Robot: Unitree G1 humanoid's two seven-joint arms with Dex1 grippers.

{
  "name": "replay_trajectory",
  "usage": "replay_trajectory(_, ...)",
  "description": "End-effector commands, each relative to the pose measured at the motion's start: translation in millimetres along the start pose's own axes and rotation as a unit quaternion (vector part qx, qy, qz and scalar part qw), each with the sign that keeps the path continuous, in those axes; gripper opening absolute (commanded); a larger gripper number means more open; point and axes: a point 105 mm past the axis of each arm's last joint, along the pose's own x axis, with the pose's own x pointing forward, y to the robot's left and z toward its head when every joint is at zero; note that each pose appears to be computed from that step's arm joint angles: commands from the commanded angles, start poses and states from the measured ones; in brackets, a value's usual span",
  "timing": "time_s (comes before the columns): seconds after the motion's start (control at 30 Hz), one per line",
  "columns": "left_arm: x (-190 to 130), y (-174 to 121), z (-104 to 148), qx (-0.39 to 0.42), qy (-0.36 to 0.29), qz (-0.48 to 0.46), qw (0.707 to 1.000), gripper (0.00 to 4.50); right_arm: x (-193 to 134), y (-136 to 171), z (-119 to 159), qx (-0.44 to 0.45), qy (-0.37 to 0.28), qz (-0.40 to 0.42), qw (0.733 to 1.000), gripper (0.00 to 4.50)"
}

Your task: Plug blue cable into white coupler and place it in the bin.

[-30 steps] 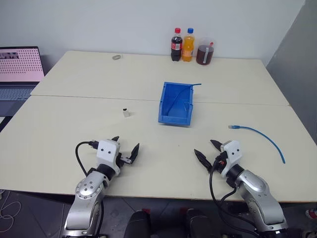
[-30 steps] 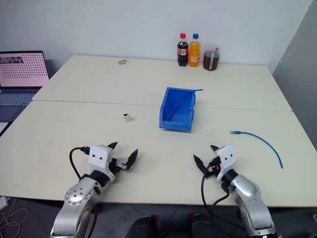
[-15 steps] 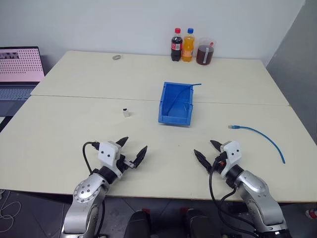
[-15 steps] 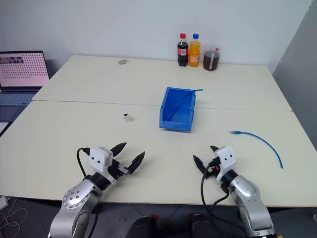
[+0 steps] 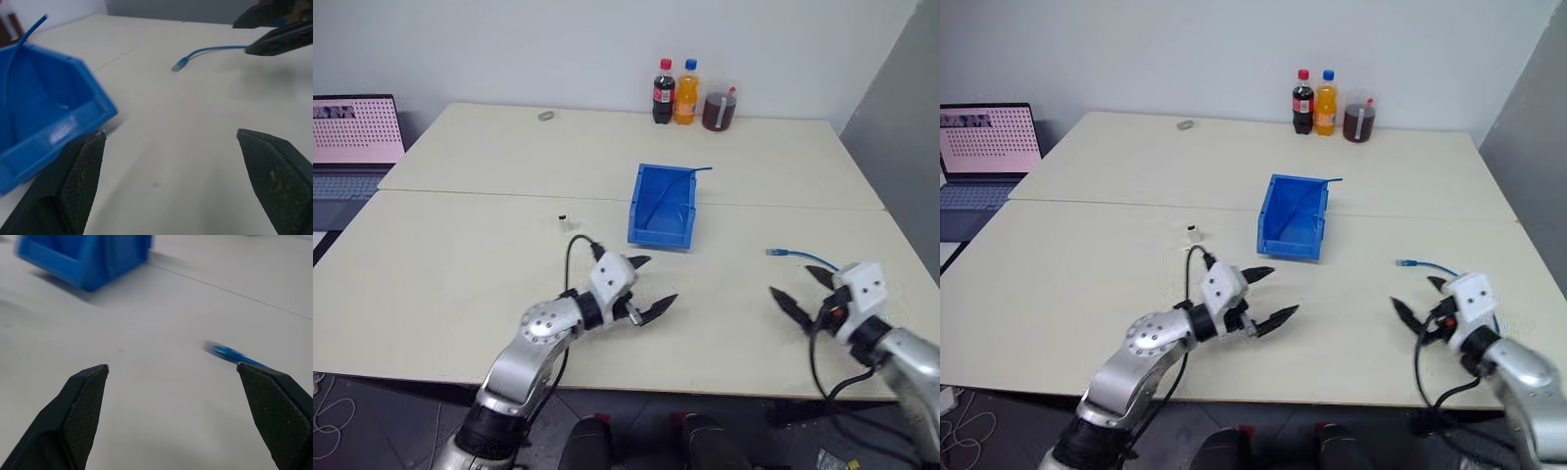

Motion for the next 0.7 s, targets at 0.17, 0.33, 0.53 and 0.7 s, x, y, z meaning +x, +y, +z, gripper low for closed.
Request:
replay_trajectory(0.17, 24, 1, 24, 0.012, -0.015, -0.039, 0.999, 4.50, 17, -81, -22, -0.009, 0.115, -0.044, 0.992, 4.47)
replay_trajectory(0.33, 29, -2, 30, 0.008, -0.006, -0.079, 0.997, 4.50, 28, -116, -29, 0.024, 0.154, -0.062, 0.986, 4.47)
replay_trajectory(0.53, 31, 0, 36, 0.017, -0.006, -0.094, 0.995, 4.50, 35, -119, -46, 0.036, 0.195, -0.044, 0.979, 4.47)
replay_trajectory(0.7, 29, -4, 37, 0.015, -0.007, -0.113, 0.993, 4.50, 37, -108, -54, 0.025, 0.213, 0.003, 0.977, 3.35)
